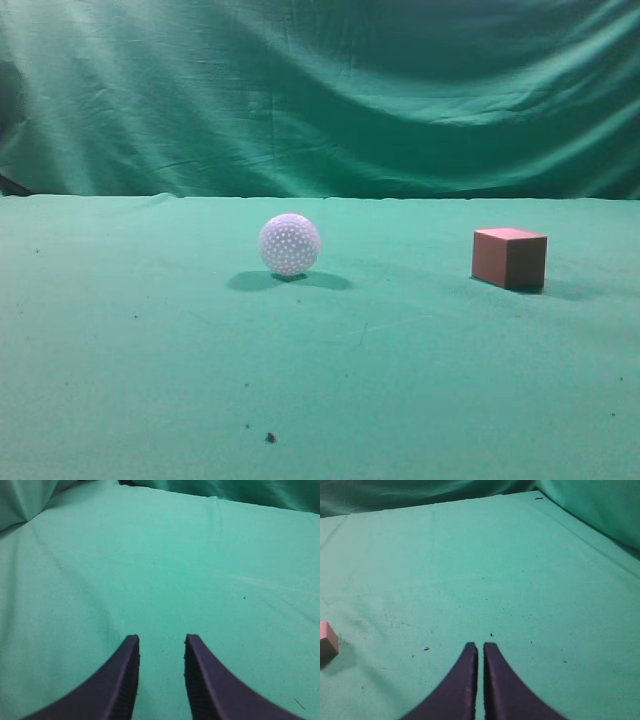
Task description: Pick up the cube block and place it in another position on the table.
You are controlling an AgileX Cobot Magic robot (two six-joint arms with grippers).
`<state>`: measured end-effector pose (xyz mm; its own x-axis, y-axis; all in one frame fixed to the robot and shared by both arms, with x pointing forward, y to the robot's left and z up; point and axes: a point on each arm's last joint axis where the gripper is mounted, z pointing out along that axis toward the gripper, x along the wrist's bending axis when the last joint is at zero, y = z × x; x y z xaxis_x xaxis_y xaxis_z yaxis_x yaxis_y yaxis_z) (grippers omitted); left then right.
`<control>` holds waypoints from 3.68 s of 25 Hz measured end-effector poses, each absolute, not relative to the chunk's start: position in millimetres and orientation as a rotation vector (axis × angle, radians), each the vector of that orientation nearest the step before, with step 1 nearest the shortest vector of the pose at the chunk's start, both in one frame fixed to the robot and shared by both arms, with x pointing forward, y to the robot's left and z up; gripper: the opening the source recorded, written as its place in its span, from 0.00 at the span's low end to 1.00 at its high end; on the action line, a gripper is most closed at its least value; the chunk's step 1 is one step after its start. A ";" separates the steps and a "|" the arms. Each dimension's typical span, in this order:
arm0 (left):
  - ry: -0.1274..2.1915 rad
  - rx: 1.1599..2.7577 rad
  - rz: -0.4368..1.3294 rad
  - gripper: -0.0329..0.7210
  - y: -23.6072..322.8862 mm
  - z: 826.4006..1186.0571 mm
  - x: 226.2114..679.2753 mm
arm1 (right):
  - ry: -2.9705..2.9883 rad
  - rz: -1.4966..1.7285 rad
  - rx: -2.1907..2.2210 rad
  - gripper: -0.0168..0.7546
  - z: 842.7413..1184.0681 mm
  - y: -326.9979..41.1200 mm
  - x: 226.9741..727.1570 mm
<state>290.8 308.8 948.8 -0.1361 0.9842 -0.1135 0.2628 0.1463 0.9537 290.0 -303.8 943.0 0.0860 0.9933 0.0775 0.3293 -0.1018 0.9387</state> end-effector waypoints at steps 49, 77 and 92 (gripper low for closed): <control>1.560 1.246 1.053 0.39 308.8 948.8 290.8 | 1.594 1.132 1.556 0.02 1051.7 -285.3 318.9; 1.560 1.246 1.053 0.39 308.8 948.8 290.8 | 2.689 0.314 1.496 0.62 1010.5 -146.3 496.3; 1.560 1.246 1.053 0.39 308.8 948.8 290.8 | 2.669 0.193 1.549 0.33 951.6 -132.3 529.2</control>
